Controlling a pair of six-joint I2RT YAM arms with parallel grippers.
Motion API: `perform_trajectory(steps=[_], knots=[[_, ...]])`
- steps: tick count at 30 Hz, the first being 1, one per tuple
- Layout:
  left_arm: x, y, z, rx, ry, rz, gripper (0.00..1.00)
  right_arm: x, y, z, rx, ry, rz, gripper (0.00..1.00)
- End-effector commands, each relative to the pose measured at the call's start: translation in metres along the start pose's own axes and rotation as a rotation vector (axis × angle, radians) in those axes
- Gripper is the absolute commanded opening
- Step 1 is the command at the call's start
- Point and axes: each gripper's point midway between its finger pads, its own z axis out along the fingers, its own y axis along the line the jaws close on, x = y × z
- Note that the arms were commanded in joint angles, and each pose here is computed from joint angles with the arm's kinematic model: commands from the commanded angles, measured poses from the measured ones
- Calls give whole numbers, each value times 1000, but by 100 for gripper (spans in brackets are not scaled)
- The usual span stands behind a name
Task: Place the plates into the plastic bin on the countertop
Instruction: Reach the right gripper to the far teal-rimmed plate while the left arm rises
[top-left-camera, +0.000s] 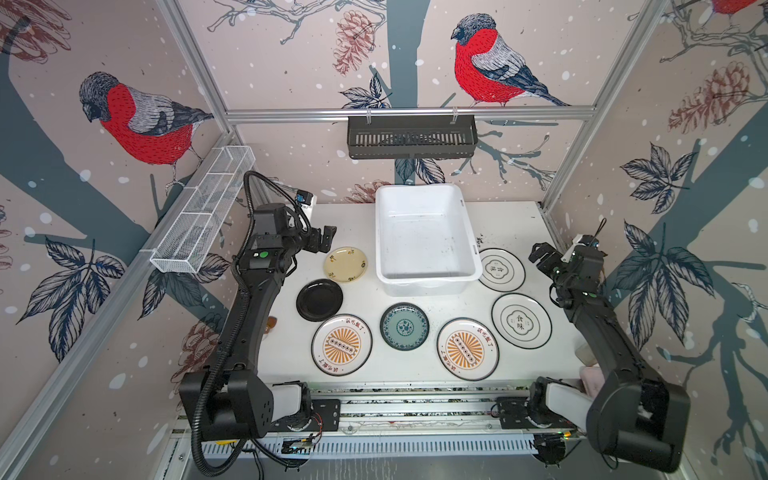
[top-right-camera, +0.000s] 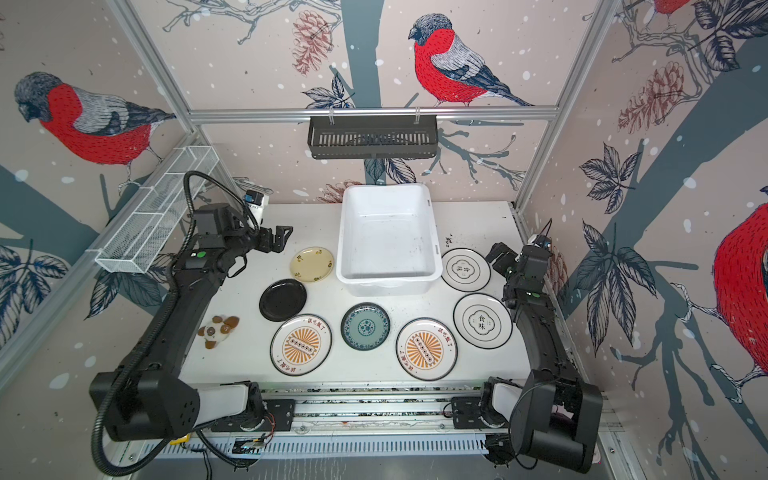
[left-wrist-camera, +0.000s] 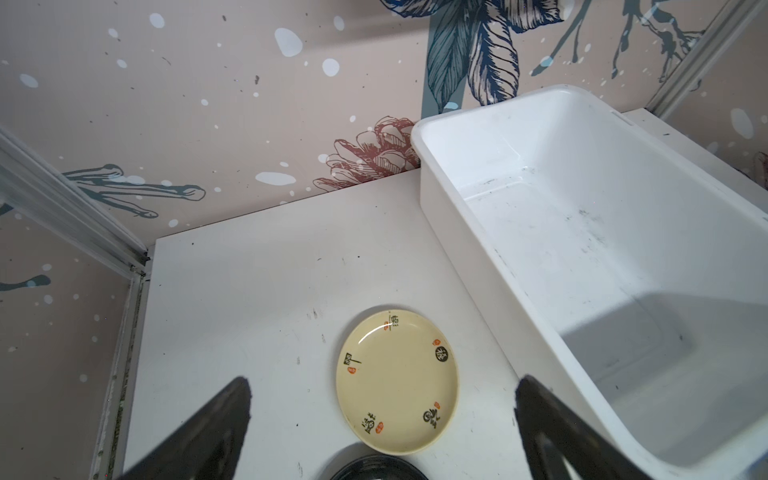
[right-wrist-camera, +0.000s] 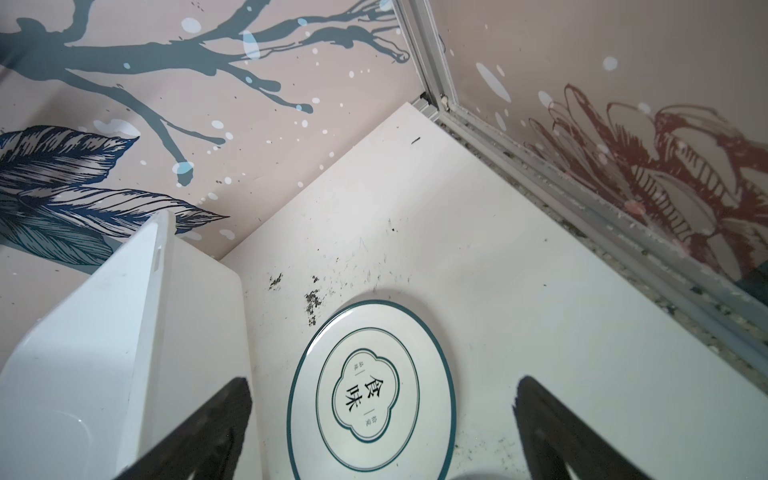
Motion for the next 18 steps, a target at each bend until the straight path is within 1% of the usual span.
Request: perform_trajectory(steps=[1,2,6,8,10,18], knots=[[6,-21,-3,86,49,11,98,3,3,9,-63,61,63,100],[4,-23,-4,94,44,19,98,3,6,12,-88,75,62,100],[6,-39,-3,165,52,30,98,18,3,34,-104,179,70,97],[10,-48,-3,207,59,35,98,26,1,45,-111,239,77,94],[12,-52,-2,221,67,39,98,33,-1,54,-113,285,82,90],[7,-58,-7,251,61,44,98,60,-10,75,-141,382,120,82]])
